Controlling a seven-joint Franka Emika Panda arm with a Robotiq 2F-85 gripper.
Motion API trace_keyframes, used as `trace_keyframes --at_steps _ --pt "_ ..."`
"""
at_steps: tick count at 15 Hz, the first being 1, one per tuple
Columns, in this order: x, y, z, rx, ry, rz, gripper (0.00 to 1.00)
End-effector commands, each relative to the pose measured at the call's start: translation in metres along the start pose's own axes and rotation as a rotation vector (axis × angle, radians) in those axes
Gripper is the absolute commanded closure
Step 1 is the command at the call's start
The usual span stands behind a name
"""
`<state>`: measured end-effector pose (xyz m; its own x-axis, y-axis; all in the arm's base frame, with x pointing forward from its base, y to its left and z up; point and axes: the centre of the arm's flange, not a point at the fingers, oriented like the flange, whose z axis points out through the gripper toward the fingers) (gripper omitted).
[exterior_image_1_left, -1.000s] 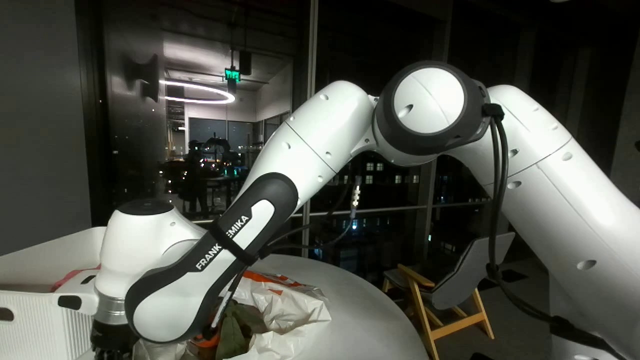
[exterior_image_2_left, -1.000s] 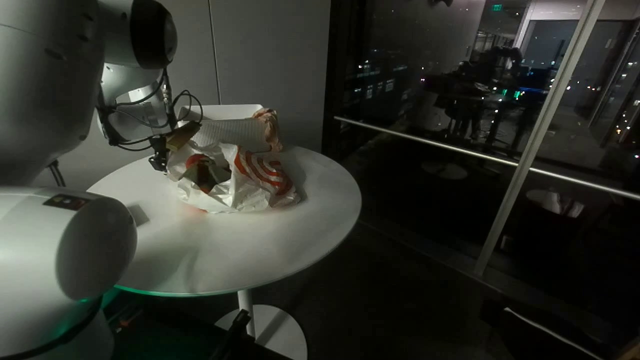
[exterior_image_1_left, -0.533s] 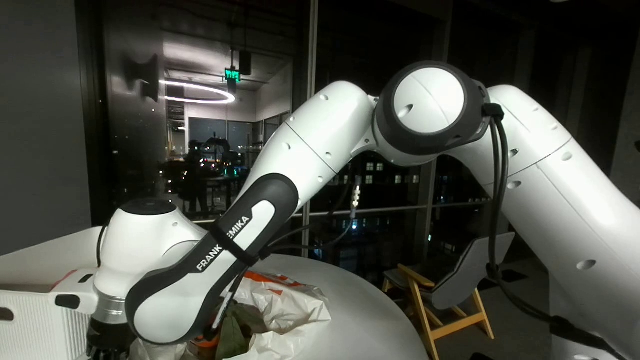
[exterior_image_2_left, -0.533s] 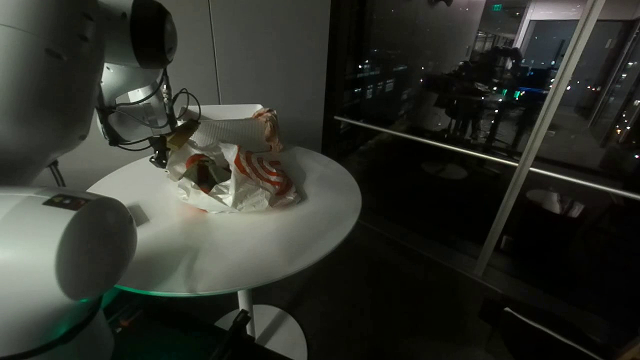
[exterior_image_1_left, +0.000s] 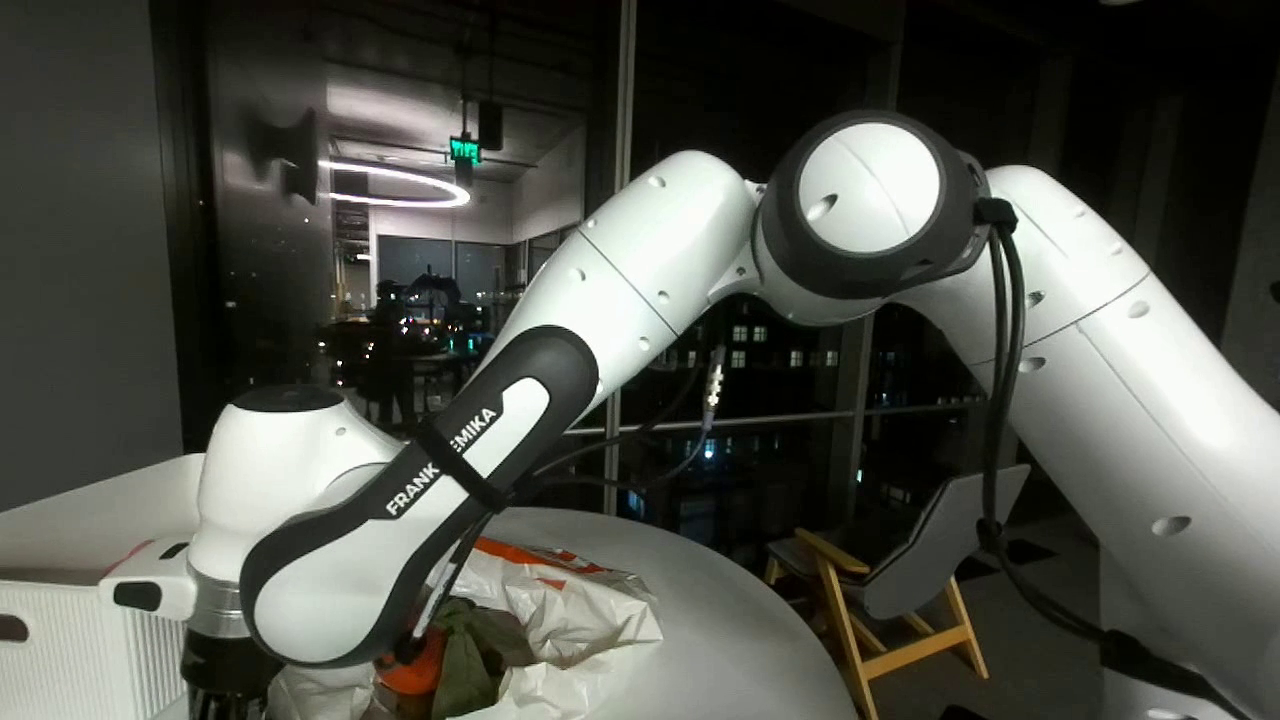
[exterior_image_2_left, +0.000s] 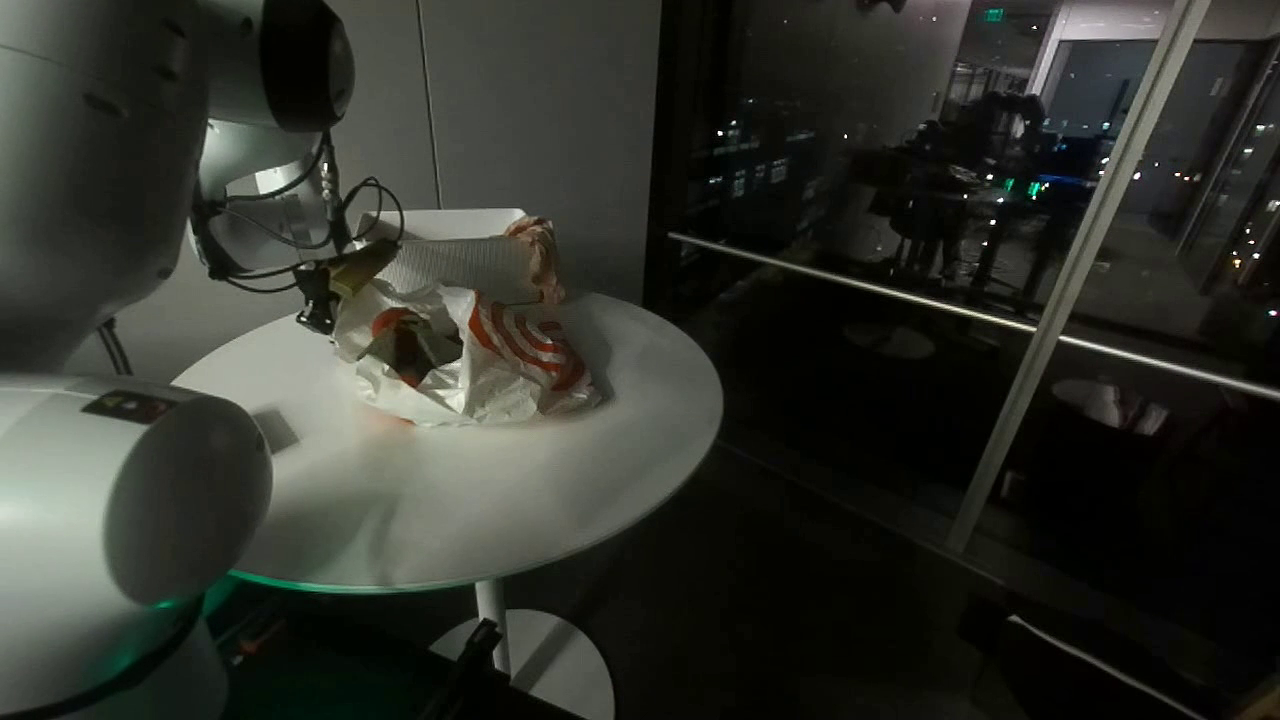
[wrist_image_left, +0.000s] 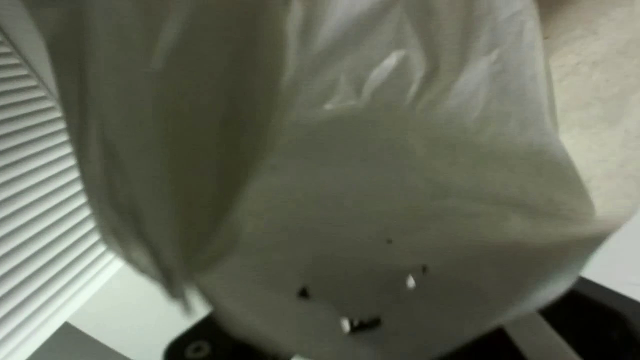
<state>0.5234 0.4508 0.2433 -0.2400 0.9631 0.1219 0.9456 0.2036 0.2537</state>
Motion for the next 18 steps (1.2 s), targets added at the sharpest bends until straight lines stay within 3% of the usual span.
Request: trace_keyframes --at_steps 1,4,8,16,18 --pt "-0.003 -0.009 -0.039 0.122 -0.032 0.039 0.92" --pt "-0.003 -0.015 -0.074 0.226 -0.023 0.066 0.91" --pt "-0.008 -0.012 -0.12 0.302 0.027 0.112 0.93" --pt "-0.028 0.001 -0.215 0.184 0.131 0.214 0.92" --pt "-0.035 -0.002 -0.234 0.199 0.161 0.238 0.92"
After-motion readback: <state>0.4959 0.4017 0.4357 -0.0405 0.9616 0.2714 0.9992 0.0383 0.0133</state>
